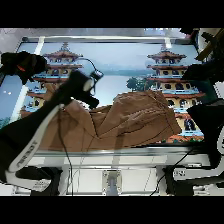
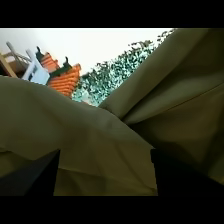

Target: Fold the clothes and pants, and hang the long-sleeved shirts on hangers.

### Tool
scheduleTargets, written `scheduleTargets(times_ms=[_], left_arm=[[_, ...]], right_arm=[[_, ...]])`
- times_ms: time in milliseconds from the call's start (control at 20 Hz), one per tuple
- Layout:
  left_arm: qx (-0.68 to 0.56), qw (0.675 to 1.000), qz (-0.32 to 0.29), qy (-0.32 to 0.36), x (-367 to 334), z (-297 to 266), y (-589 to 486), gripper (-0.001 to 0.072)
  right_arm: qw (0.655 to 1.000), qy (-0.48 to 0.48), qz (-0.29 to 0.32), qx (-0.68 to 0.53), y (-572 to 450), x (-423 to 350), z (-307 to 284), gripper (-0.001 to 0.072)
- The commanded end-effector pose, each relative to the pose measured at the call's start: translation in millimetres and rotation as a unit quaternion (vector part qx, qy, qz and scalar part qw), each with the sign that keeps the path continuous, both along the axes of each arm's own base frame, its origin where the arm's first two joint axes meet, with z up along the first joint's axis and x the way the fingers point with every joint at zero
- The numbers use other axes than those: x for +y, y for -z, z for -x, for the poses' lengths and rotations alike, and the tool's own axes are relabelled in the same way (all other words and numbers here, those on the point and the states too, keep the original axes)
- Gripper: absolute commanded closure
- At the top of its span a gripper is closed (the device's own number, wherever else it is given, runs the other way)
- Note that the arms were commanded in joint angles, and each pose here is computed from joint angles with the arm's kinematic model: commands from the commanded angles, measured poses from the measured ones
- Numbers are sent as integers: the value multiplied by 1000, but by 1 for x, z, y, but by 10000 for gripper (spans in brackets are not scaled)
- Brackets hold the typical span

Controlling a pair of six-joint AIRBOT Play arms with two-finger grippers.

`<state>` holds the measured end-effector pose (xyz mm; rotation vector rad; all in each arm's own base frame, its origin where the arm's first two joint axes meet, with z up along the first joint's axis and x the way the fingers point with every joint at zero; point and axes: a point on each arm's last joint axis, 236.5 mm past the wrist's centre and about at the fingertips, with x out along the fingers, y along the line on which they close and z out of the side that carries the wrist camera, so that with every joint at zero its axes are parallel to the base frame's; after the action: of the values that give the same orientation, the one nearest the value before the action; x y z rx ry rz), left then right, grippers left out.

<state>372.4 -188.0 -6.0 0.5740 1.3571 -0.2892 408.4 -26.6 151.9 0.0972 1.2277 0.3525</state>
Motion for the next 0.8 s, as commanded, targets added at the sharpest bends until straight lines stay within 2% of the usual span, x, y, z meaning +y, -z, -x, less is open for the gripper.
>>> scheduleTargets(times_ms=[0, 150, 450, 550, 750], left_arm=[[28, 997, -54, -37, 1, 7, 43, 45], [23, 996, -56, -72, 8, 2, 47, 54], [29, 994, -64, -78, 12, 2, 54, 56], [28, 994, -69, -80, 16, 0, 55, 120], [32, 993, -73, -82, 18, 1, 58, 120]], right_arm=[[1000, -11, 3, -6, -1, 0, -1, 407], [1000, -15, 5, -12, -1, 0, -3, 407], [999, -22, 11, -28, -3, -2, -8, 407], [999, -27, 13, -30, -3, -2, -8, 407], [999, -33, 15, -32, -3, -2, -8, 407]])
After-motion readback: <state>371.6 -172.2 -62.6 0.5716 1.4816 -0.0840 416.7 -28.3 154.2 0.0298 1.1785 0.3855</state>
